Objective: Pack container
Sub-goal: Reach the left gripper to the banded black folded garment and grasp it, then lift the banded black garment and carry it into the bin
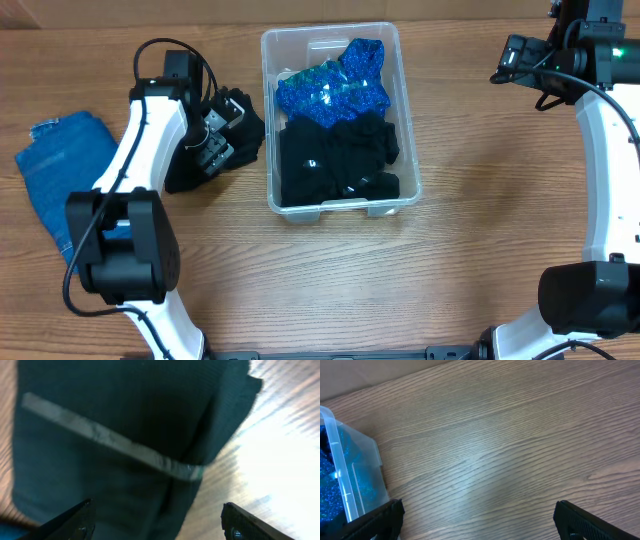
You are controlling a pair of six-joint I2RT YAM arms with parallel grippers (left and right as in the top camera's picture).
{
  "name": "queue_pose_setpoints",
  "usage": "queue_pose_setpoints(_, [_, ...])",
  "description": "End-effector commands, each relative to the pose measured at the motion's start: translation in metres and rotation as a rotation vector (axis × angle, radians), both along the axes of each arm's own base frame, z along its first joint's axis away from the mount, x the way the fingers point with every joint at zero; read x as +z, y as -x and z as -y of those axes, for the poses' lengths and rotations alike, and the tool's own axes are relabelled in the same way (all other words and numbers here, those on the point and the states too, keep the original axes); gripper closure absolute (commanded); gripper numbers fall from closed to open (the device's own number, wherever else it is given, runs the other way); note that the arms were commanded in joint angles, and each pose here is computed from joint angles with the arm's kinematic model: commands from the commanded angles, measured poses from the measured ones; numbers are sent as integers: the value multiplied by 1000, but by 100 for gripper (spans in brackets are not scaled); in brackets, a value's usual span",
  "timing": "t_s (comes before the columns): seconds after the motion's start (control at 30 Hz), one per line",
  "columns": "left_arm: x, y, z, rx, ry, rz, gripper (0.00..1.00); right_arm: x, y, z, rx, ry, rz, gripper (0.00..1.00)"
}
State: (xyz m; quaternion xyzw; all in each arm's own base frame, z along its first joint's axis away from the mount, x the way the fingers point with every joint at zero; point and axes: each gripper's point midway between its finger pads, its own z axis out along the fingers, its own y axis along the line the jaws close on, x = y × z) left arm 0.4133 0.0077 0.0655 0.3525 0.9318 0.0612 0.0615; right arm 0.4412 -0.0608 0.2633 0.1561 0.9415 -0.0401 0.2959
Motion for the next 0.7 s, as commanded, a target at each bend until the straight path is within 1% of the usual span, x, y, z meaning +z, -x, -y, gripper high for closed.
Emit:
queue_pose_setpoints(0.0, [-25, -7, -1, -30, -11, -40, 18, 4, 0, 2, -7, 2, 12, 0])
queue_pose_setpoints(0.1, [-47, -4, -12, -22, -73, -91, 19, 4, 0, 2, -7, 2, 12, 0])
queue_pose_setpoints(0.2, [-66, -1, -11, -20, -69, -127, 20, 4, 0, 2, -7, 2, 12, 0])
queue_pose_setpoints(0.3, [-82, 4, -11, -19, -70, -169, 25, 4, 0, 2, -7, 2, 12, 0])
queue_pose_setpoints(0.37, [-89, 6, -11, -1, -68, -184, 31, 4, 0, 2, -7, 2, 12, 0])
queue_pose_setpoints(0.43, [-89, 8, -11, 27, -66, -188, 41, 4, 0, 2, -7, 2, 12, 0])
queue_pose_setpoints(0.47, [-89, 9, -11, 29, -66, -194, 55, 4, 0, 2, -7, 2, 12, 0])
queue_pose_setpoints(0.5, [-89, 11, -11, 29, -67, -202, 77, 4, 0, 2, -7, 2, 12, 0])
queue_pose_setpoints(0.53, [-89, 12, -12, 29, -69, -206, 93, 4, 0, 2, -7, 2, 12, 0])
queue_pose_setpoints(0.57, [-88, 13, -14, 29, -83, -207, 96, 4, 0, 2, -7, 2, 12, 0])
queue_pose_setpoints(0.63, [-86, 14, -20, 27, -128, -210, 96, 4, 0, 2, -7, 2, 12, 0])
queue_pose_setpoints(0.67, [-82, 15, -25, 25, -170, -216, 96, 4, 0, 2, -7, 2, 12, 0])
